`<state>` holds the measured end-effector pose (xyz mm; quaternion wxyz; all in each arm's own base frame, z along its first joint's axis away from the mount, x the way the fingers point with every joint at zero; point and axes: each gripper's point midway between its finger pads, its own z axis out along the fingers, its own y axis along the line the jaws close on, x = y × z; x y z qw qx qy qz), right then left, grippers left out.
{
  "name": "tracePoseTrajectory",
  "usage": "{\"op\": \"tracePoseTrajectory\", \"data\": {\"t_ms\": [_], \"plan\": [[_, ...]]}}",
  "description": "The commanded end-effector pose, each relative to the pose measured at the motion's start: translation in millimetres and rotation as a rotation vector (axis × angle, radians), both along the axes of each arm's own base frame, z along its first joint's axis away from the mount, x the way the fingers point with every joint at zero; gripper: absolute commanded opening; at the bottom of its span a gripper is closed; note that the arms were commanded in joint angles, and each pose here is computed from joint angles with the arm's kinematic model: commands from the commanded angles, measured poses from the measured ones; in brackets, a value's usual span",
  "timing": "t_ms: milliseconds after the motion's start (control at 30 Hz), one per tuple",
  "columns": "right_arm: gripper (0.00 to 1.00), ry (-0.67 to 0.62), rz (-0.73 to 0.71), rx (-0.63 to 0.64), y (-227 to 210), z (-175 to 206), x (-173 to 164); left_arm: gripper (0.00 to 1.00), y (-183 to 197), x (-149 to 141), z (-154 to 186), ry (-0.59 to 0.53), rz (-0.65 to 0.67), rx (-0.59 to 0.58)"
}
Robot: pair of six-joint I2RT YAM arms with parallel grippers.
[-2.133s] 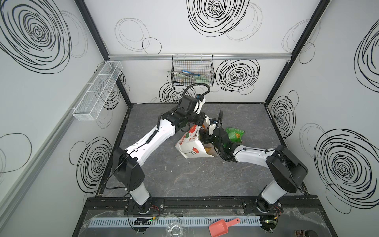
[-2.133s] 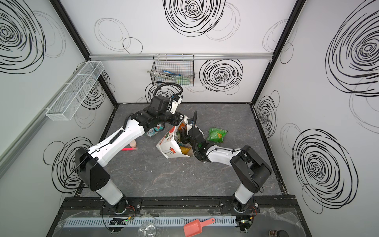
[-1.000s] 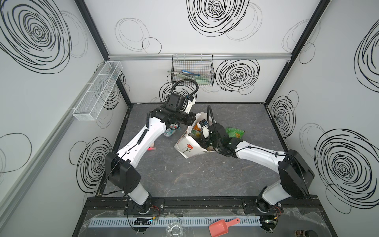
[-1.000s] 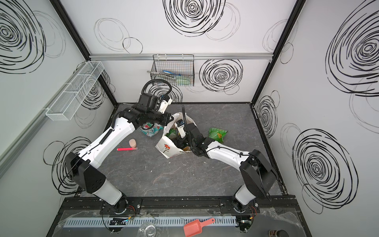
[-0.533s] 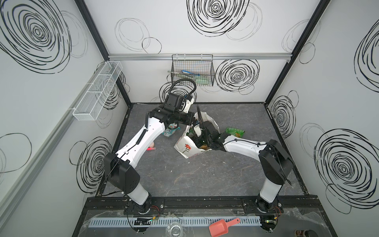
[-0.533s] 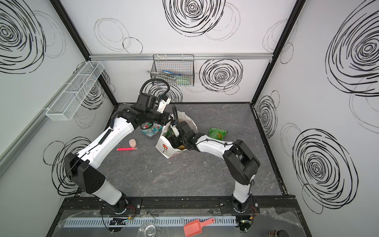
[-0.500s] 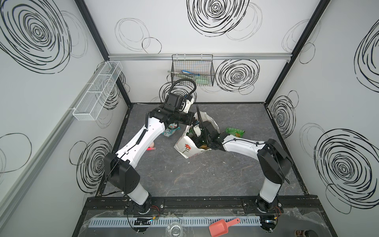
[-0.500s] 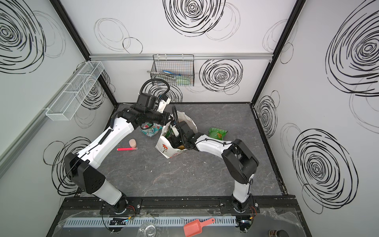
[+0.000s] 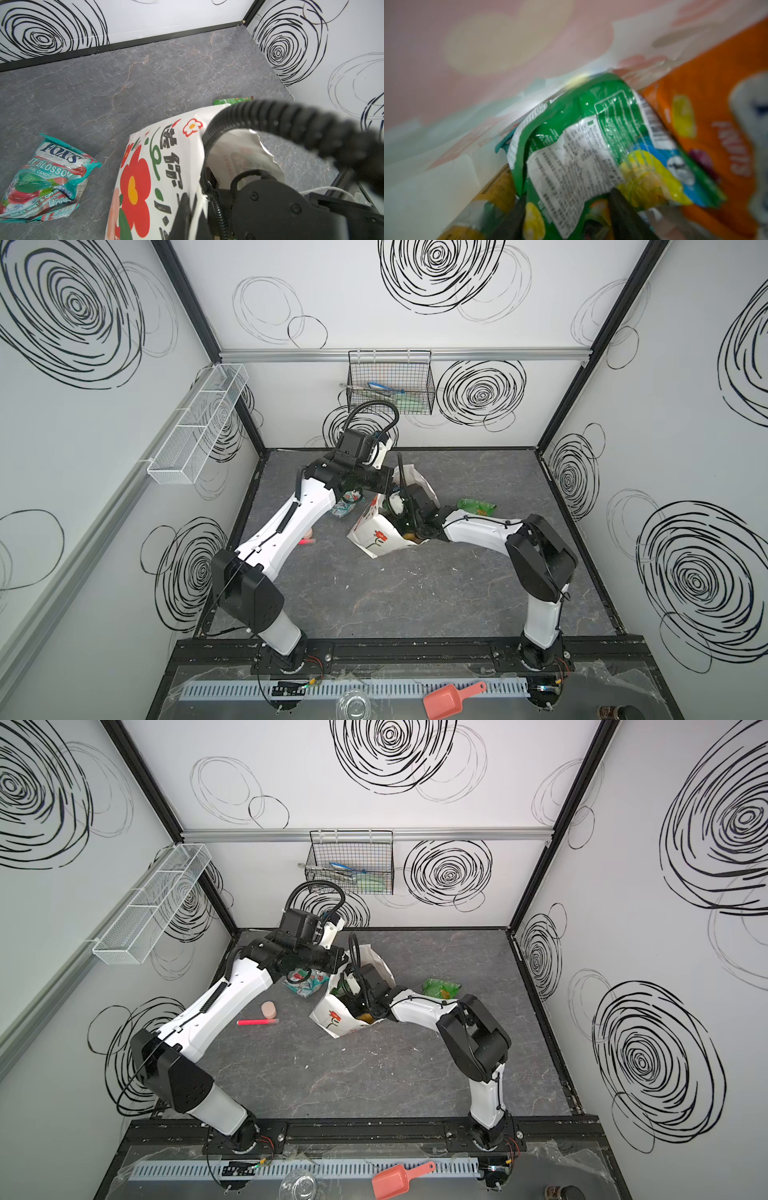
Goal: Take the snacks out of the paper bag
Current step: Pick up the snack from the paper bag.
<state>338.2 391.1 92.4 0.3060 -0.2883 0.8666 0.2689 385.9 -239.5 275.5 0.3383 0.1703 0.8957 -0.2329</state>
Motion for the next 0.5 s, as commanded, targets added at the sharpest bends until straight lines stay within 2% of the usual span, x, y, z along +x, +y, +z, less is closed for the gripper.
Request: {"op": "tracePoseTrajectory", "data": {"t_ms": [0, 67, 100, 367, 467], "plan": [[0.38, 0.153, -0.007, -0.132, -23, -58, -23, 0.00, -6, -1, 17, -0.052, -0.021, -0.031], [0.23, 0.139, -0.010, -0.115, -23, -45, -22, 0.00, -4, 1, 14, -0.050, -0.015, -0.020], [0.19, 0.130, -0.013, -0.106, -22, -39, -22, 0.00, -4, 1, 13, -0.049, -0.015, -0.018], [0.00, 0.070, -0.007, -0.023, -21, 20, -23, 0.00, -2, 3, 1, -0.033, -0.006, 0.000], [0.00, 0.044, -0.006, 0.009, -21, 42, -24, 0.00, 0, 4, 0, -0.032, -0.004, 0.005]]}}
